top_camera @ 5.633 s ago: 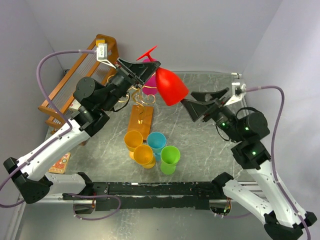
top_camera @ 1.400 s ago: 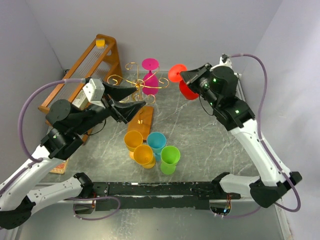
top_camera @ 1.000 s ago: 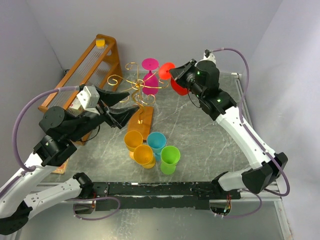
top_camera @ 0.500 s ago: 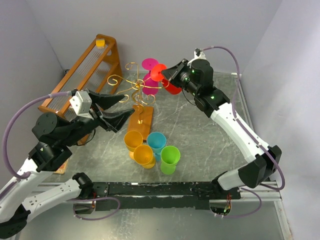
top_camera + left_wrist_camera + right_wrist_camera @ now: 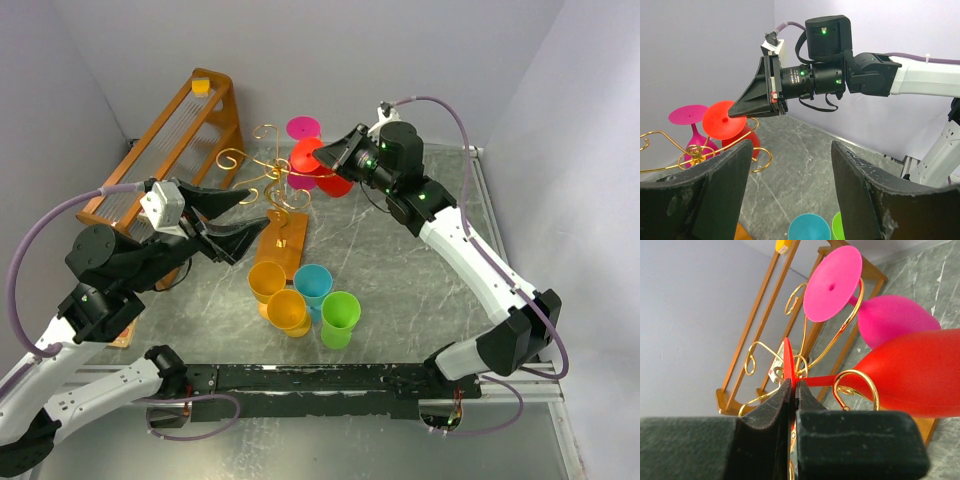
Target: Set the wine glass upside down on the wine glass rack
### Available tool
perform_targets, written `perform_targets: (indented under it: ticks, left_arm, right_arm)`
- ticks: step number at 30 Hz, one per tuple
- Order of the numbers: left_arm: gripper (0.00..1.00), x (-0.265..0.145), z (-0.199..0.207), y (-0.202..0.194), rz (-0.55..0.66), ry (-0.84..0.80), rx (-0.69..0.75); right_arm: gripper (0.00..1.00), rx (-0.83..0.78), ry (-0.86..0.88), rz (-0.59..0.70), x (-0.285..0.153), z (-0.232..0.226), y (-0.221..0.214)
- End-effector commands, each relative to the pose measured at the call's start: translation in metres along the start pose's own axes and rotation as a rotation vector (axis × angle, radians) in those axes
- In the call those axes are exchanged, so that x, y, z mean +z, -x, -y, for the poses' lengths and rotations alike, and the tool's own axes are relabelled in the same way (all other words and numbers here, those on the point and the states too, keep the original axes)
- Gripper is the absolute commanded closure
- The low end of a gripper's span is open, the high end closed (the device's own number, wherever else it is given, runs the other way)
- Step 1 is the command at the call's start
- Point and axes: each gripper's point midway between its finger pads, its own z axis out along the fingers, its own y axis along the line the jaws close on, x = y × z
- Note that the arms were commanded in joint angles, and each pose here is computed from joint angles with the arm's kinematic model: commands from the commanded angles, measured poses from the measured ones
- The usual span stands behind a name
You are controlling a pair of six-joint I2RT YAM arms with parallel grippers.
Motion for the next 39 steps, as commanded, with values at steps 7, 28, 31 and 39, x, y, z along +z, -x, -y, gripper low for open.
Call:
perform_targets:
  ticks: [7,28,31,39]
  left_arm:
    - [0.25,0.001,-0.003,-0.004,-0.002,0.018,-0.003]
    - [0.25,0.002,-0.006,-0.006,-0.005,0.032,-0.004]
    - [0.25,0.003,-0.006,-0.007,-0.008,0.031,-0.004]
    - [0.25,0.004,-0.008,-0.007,-0.012,0.043,-0.002]
  right_arm:
    - [1.00,0.016,0.035,-0.013,-0.020,-0.012,-0.001]
    - [1.00,0.041,-0.093,0.067,-0.046,0.009,0.010]
    - [1.00,0.030,-0.107,0.092,-0.045,0.011,0.015]
    - [1.00,-0.034,-0.140,0.122,-0.035,0.013,0.028]
